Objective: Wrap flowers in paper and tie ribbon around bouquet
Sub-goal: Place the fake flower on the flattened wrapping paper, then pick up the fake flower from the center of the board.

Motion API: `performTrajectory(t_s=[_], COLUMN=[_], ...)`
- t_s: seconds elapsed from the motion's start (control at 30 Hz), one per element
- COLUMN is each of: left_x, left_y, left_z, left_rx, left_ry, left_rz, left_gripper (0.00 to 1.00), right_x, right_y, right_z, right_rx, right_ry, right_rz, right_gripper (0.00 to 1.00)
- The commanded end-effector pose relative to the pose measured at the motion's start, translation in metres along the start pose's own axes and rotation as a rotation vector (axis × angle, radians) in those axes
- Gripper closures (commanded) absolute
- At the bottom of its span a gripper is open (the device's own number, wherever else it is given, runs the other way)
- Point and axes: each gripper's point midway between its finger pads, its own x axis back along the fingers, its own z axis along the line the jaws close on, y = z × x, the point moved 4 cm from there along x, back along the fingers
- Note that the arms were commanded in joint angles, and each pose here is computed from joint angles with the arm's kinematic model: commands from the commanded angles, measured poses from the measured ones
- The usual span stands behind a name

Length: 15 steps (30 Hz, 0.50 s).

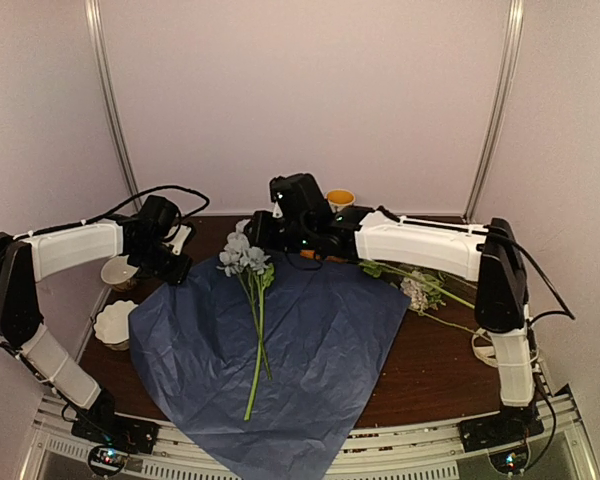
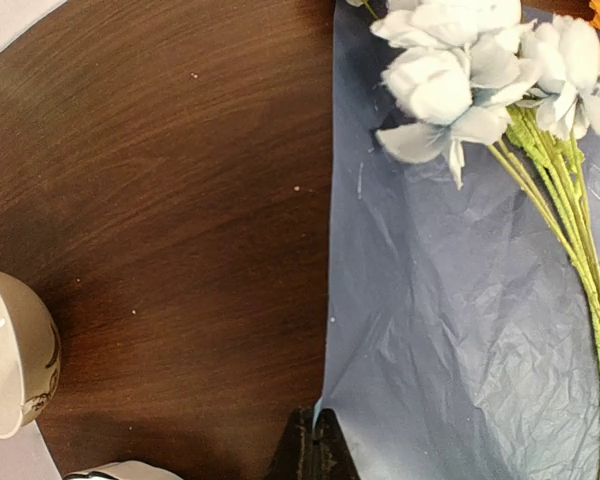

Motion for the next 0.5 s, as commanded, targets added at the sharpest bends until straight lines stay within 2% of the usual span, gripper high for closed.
performTrajectory(t_s=[0.0, 0.17, 0.27, 0.3, 0.47], left_x=[-0.002, -0.004, -0.005, -0.004, 0.015], left_y=[0.004, 0.005, 0.006, 0.008, 0.020], left_z=[-0.004, -0.003, -0.004, -0.004, 0.002], left_rx=[0.005, 0.005, 0.006, 0.007, 0.006], left_ry=[-0.013, -0.012, -0.017, -0.021, 0.018], left_rz=[-0.021, -0.017, -0.014, -0.016, -0.043], left_gripper=[1.00, 1.00, 1.00, 0.97, 0.49], right_x=[0.066, 0.149, 0.203, 0.221, 0.259], right_y=[0.046, 0.050, 0.035, 0.030, -0.002], right_z=[-0.040, -0.179, -0.244, -0.261, -0.316], right_rx=[0.455, 0.543, 0.554, 0.555, 0.583], right_ry=[-0.087, -0.490, -0.691, -0.743, -0.887], right_rz=[0.125, 0.376, 0.519, 0.560, 0.742], right_gripper=[0.56, 0.58, 0.55, 0.54, 0.49])
